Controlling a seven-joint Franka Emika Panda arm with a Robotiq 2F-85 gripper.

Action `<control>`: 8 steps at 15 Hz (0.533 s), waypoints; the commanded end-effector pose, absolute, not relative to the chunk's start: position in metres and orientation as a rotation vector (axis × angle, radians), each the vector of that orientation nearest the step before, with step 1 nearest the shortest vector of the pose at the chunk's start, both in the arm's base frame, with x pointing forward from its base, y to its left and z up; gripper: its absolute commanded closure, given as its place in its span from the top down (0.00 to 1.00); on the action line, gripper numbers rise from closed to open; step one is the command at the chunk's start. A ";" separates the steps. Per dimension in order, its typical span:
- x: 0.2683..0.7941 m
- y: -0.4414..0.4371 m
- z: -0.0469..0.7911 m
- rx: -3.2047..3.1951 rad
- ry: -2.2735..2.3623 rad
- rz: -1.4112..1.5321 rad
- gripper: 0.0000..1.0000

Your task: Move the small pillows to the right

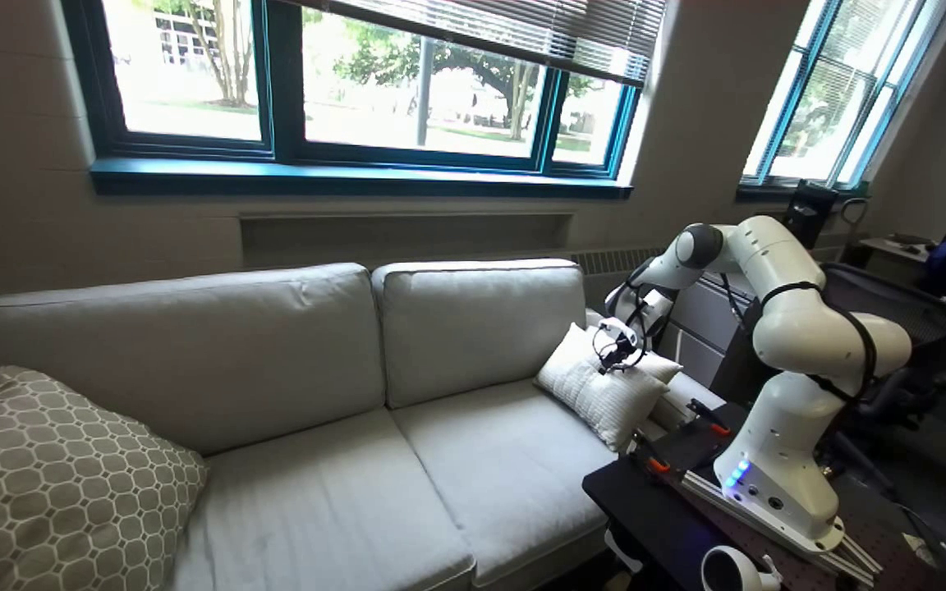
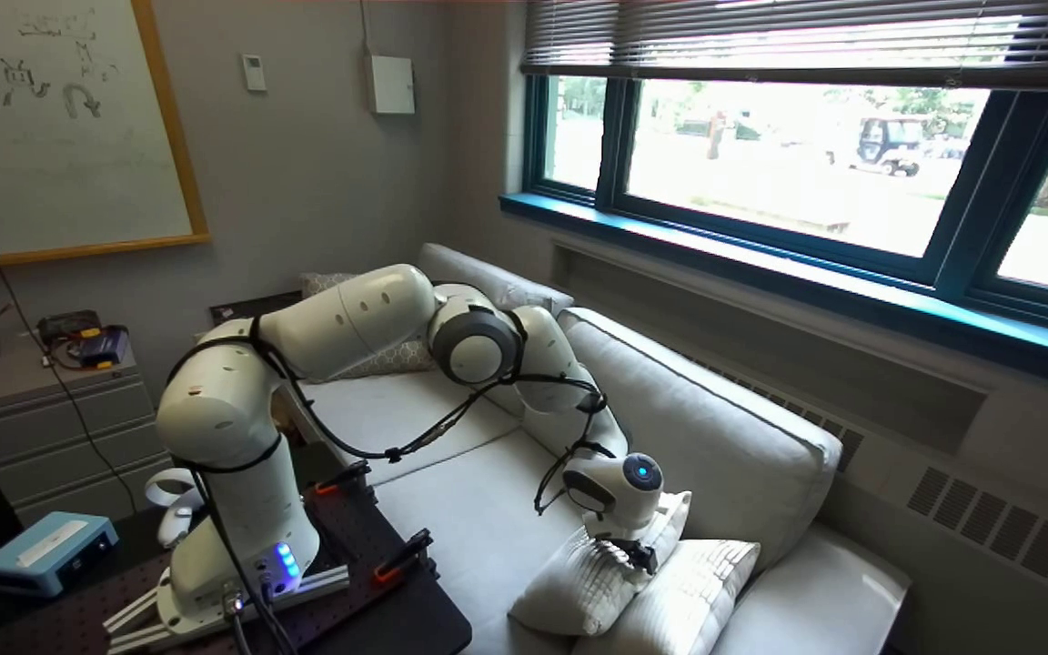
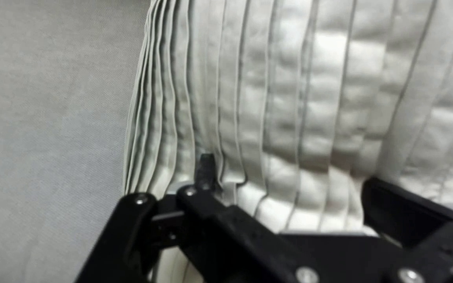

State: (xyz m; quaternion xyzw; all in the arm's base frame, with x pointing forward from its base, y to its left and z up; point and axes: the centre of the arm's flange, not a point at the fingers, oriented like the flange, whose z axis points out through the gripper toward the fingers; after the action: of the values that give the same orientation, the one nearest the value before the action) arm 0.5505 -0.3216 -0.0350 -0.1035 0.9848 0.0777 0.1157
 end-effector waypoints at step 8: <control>0.481 -0.306 -0.009 -0.271 2.638 0.168 1.00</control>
State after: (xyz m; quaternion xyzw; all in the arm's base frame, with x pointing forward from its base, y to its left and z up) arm 0.5211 -0.3208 -0.0342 -0.0936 0.9741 0.0634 0.1960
